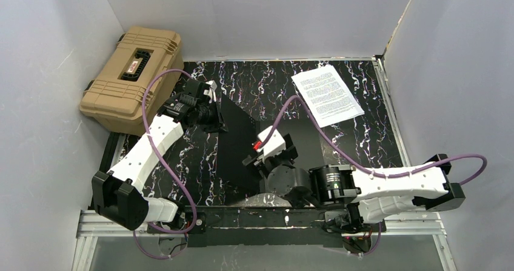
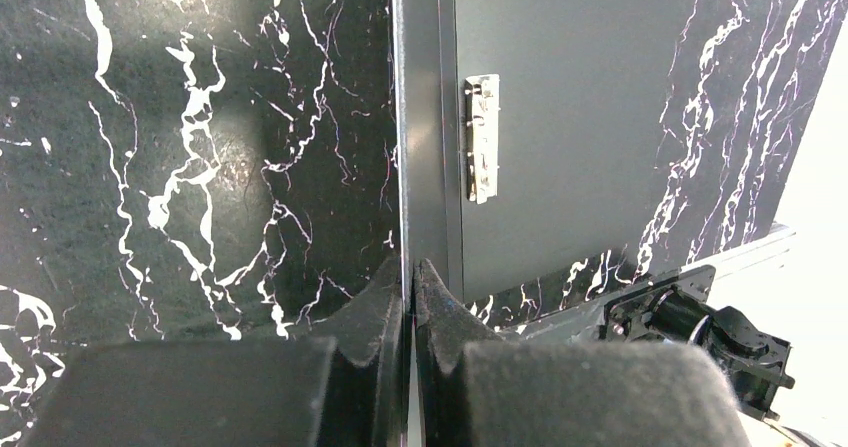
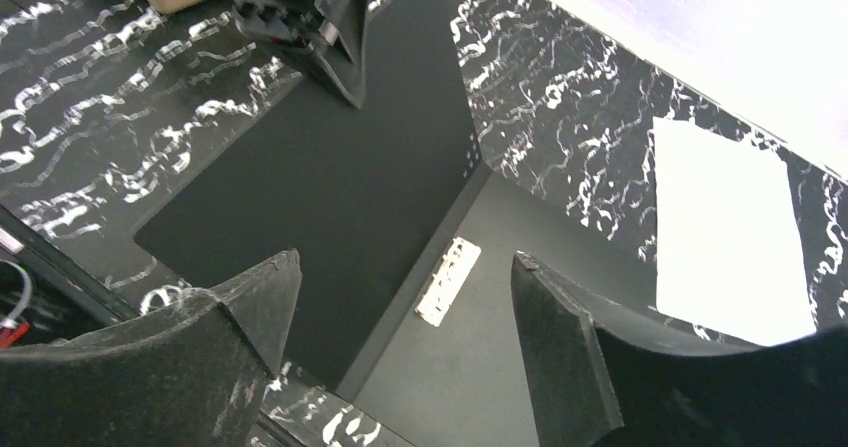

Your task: Put the files into the folder

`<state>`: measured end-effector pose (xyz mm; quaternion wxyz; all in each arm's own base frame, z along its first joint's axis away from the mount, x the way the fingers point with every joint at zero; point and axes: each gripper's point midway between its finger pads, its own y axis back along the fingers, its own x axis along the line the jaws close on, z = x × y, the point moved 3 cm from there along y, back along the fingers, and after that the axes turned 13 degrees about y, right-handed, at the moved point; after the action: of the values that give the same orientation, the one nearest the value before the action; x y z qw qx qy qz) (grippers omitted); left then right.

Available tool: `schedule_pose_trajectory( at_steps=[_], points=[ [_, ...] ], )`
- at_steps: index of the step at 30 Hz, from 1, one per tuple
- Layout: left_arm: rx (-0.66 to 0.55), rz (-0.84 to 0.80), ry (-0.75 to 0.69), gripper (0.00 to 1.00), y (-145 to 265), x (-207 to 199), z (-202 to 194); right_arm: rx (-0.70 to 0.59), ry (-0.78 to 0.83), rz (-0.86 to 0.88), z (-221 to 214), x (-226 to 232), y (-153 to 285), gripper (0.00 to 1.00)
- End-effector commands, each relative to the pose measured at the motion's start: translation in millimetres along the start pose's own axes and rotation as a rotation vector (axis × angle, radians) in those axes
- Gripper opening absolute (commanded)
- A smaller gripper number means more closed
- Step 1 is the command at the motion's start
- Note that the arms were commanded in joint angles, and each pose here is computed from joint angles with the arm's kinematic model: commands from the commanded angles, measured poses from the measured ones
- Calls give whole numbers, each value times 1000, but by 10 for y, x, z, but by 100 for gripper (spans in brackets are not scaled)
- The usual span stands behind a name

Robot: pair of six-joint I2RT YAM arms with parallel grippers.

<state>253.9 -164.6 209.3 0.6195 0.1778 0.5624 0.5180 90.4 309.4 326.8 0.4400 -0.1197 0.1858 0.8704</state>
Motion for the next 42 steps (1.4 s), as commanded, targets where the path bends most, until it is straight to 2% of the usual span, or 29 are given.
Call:
schedule_pose_trajectory(
  at_steps=[1, 13, 18, 20, 24, 31, 42],
  points=[
    [-31, 3, -3, 0, -25, 63, 13, 8, -61, -54, -202, -106, -3, 89],
    [-54, 192, 36, 0, -100, 442, -28, 230, -182, 16, -1028, -244, -539, 93],
    [-81, 253, 40, 11, -33, 570, -47, 336, -213, 11, -1337, -209, -734, 94],
    [-92, 275, 41, 19, 7, 614, -56, 374, -221, 13, -1438, -179, -801, 94],
    [-104, 292, 45, 30, 96, 661, -89, 441, -227, 19, -1598, -108, -919, 95],
    [-157, 322, 32, 42, 293, 755, -108, 505, -268, 30, -1814, -20, -1091, 96],
    [-260, 251, -18, 70, 662, 711, -101, 619, -338, 54, -2141, 104, -1316, 96]
  ],
)
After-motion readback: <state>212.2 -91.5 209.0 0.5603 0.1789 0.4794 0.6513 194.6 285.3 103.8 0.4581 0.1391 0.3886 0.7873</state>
